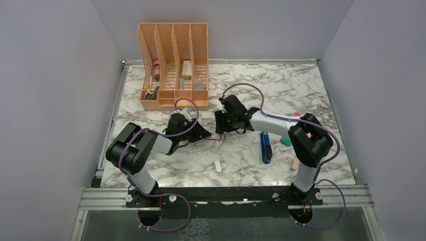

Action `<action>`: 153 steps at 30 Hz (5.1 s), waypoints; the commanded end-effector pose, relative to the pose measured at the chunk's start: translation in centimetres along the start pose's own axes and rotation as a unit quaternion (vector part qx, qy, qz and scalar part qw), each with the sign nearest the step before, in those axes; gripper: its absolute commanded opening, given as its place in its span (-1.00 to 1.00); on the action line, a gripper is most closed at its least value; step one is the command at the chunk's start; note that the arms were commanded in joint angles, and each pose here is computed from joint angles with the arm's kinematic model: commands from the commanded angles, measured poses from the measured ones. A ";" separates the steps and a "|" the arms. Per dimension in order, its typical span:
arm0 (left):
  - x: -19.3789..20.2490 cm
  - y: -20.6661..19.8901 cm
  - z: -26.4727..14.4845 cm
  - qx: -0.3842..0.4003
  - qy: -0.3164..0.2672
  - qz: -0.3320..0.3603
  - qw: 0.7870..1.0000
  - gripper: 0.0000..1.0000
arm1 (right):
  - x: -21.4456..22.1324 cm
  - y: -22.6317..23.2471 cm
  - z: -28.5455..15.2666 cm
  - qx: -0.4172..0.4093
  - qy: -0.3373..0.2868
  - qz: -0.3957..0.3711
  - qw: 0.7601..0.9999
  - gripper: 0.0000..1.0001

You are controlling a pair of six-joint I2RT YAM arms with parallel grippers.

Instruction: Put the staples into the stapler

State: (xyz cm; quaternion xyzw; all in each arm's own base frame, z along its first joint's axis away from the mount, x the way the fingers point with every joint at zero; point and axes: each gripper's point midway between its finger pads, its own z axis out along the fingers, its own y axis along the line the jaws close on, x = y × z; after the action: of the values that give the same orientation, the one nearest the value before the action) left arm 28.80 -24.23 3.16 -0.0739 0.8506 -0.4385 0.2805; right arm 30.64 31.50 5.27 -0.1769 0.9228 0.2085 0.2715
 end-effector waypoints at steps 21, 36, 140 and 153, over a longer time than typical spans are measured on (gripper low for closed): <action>0.2 0.3 0.3 0.003 0.008 0.009 1.000 -0.55 | 2.6 -2.7 -1.2 0.139 0.028 0.066 0.988 -0.34; 0.1 0.0 0.2 0.009 0.009 0.010 1.000 -0.59 | 3.9 -2.2 -0.8 0.119 0.041 0.078 0.989 -0.76; -2.1 -8.8 -6.9 -0.016 0.036 0.155 0.987 0.40 | 12.1 -11.0 -17.6 0.224 0.049 0.242 0.943 0.23; -1.1 -11.3 -3.7 0.005 0.037 0.115 0.993 0.63 | 12.9 -11.6 -15.6 0.221 0.021 0.272 0.936 -0.11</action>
State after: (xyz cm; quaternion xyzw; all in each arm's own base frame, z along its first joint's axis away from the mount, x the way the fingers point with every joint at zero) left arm 25.66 -25.46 12.94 0.0552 0.8762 -0.3793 0.2921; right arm 17.00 10.90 5.39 0.1223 0.9757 0.0463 0.1761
